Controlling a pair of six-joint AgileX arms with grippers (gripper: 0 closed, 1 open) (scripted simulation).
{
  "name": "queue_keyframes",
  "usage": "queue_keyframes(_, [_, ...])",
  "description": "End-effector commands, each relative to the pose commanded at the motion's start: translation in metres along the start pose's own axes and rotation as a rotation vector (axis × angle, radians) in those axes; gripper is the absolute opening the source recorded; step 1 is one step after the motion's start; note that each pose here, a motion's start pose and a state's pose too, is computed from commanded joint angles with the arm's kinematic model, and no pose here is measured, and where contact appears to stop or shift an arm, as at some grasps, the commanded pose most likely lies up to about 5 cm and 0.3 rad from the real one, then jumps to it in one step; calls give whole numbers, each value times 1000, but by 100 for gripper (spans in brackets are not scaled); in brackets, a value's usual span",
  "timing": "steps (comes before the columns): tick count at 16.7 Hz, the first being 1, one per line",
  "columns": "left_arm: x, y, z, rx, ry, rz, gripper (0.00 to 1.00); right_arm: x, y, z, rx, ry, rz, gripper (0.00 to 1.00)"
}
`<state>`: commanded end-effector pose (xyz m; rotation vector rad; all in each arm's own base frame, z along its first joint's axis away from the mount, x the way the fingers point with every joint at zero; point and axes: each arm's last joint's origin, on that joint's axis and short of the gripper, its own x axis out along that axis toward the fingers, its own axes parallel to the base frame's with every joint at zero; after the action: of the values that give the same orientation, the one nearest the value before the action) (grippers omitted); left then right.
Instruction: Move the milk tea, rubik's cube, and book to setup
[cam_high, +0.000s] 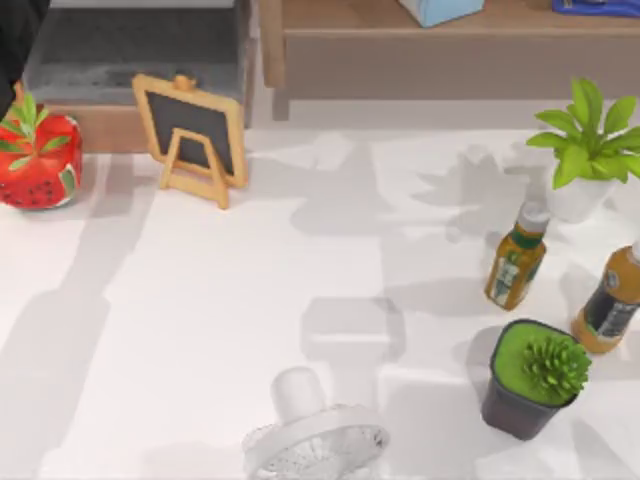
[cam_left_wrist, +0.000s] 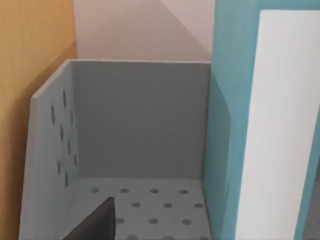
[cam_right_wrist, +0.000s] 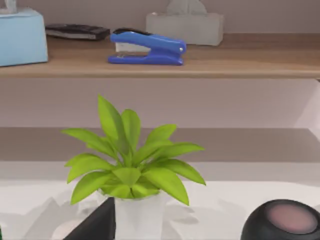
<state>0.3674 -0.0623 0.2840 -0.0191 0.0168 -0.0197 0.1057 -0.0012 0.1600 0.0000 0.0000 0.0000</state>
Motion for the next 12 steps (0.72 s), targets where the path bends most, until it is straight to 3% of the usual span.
queue_keyframes(5, [59,-21,-31,-2,-6,2,100,0,0,0,0,0,0,100])
queue_keyframes(12, [67,-21,-36,-2,-8,7,100,0,0,0,0,0,0,100])
